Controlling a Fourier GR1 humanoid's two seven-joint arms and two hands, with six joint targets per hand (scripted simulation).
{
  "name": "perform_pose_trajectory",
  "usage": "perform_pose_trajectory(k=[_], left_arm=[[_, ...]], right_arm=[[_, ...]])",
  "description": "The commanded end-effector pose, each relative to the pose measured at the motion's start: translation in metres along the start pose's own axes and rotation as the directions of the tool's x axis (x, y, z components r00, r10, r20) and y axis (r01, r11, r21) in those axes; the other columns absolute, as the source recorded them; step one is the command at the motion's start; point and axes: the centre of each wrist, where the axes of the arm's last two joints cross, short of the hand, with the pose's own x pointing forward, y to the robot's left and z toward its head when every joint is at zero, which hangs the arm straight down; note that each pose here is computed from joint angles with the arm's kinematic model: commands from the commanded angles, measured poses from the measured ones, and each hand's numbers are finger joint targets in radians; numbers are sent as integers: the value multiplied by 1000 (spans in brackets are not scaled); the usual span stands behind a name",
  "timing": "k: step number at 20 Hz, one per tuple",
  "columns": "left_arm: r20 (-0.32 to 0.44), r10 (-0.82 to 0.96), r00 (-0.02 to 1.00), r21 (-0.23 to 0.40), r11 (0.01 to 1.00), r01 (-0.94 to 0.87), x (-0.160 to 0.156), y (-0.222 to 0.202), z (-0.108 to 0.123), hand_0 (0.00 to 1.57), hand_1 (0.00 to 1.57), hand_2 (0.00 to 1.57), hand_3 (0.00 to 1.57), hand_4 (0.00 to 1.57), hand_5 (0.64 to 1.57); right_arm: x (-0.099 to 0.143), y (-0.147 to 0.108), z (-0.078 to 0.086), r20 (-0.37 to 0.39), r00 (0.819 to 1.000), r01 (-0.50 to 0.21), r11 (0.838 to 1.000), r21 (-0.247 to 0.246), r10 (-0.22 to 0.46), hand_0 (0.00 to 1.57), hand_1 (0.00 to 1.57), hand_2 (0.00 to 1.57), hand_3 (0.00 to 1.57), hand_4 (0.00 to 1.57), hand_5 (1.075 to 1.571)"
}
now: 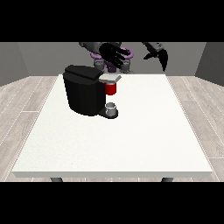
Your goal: Insert the coffee pod into the coffee machine and close the lid
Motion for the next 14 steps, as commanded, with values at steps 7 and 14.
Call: perform_pose_trajectory(k=[7, 14], left_arm=[[73, 2, 997, -15, 1000, -1, 0, 10, -2, 0, 0, 0, 0, 397, 1571], [103, 5, 995, -34, 999, -1, 17, 22, -12, 0, 0, 0, 0, 368, 1571]], right_arm=[[64, 12, -28, 98, 990, -98, 995, -4, 98, 0, 0, 0, 0, 160, 1571], [90, 6, -41, 152, 975, -163, 986, -26, 165, 0, 0, 0, 0, 53, 1571]])
